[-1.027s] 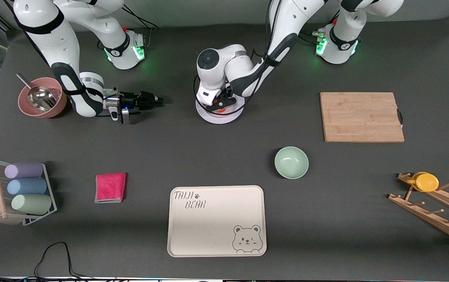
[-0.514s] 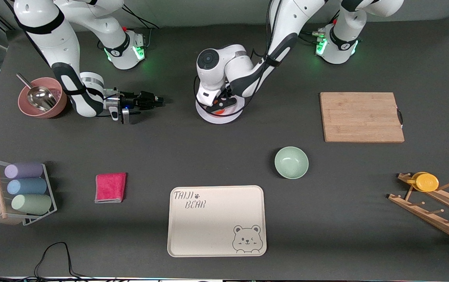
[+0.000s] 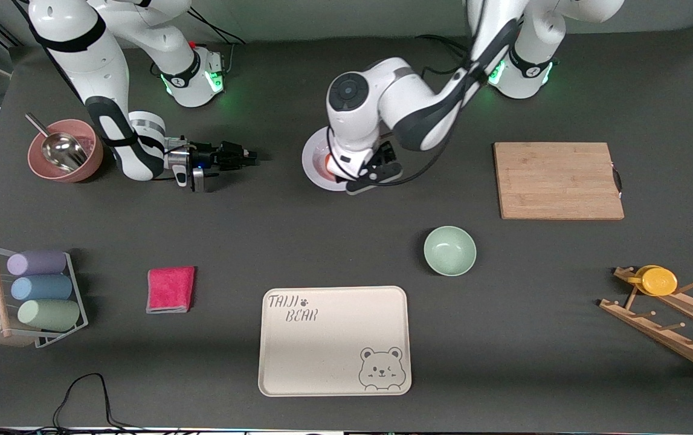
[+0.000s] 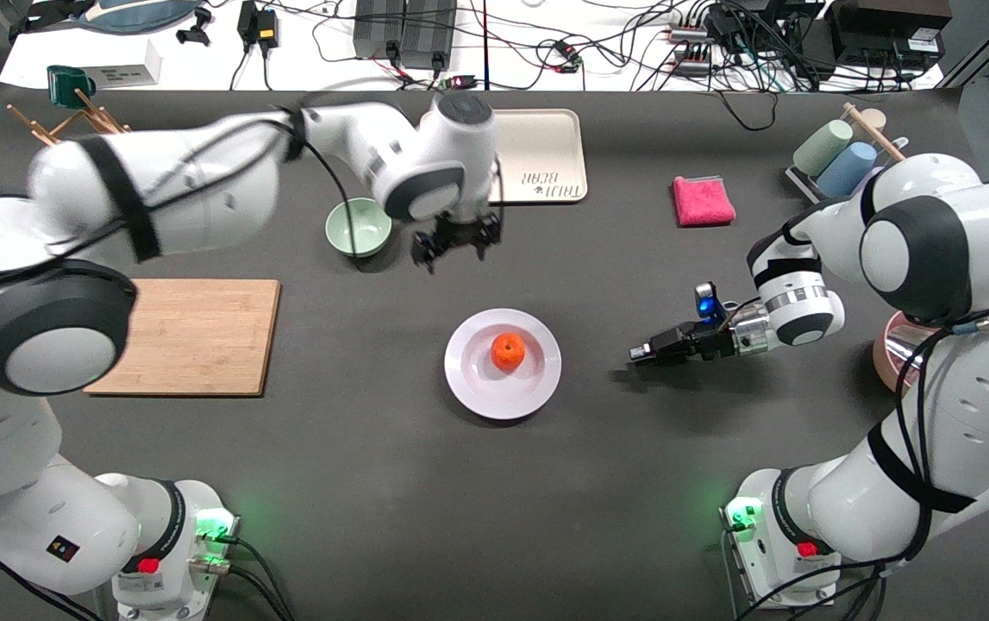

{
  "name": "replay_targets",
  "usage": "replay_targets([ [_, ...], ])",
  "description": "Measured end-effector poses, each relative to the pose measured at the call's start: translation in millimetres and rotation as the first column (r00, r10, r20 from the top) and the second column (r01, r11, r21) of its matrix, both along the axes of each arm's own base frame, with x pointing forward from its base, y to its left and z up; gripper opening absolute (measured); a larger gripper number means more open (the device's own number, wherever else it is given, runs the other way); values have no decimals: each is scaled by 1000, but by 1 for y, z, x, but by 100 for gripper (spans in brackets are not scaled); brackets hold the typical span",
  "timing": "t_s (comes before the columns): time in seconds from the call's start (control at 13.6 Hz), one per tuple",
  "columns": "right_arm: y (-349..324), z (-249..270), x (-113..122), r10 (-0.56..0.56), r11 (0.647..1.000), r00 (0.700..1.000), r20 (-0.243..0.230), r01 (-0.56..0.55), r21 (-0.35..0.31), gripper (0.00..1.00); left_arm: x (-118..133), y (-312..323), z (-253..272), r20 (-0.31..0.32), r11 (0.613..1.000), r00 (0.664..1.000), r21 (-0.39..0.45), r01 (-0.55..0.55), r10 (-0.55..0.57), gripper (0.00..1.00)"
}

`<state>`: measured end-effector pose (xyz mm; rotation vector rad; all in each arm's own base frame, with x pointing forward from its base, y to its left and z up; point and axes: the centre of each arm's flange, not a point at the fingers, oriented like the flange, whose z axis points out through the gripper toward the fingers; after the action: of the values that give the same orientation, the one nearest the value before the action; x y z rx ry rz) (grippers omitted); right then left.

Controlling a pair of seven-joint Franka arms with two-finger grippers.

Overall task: Place orange and plate with both arms
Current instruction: 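Lower the orange onto the plate and open the left gripper, then withdraw the left gripper while the right gripper grips the plate rim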

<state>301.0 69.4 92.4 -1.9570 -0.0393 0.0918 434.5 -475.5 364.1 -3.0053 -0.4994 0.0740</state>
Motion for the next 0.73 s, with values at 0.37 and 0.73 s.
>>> replay_targets([
  [0.37, 44, -4, 2, -34, 999, 999, 13, 34, 11, 43, 65, 121, 81, -38, 998, 997, 8, 63, -62, 100],
  [0.73, 101, -9, 2, -62, 997, 998, 32, 61, 38, 43, 104, 268, 143, -94, 987, 983, -40, 153, -156, 100],
])
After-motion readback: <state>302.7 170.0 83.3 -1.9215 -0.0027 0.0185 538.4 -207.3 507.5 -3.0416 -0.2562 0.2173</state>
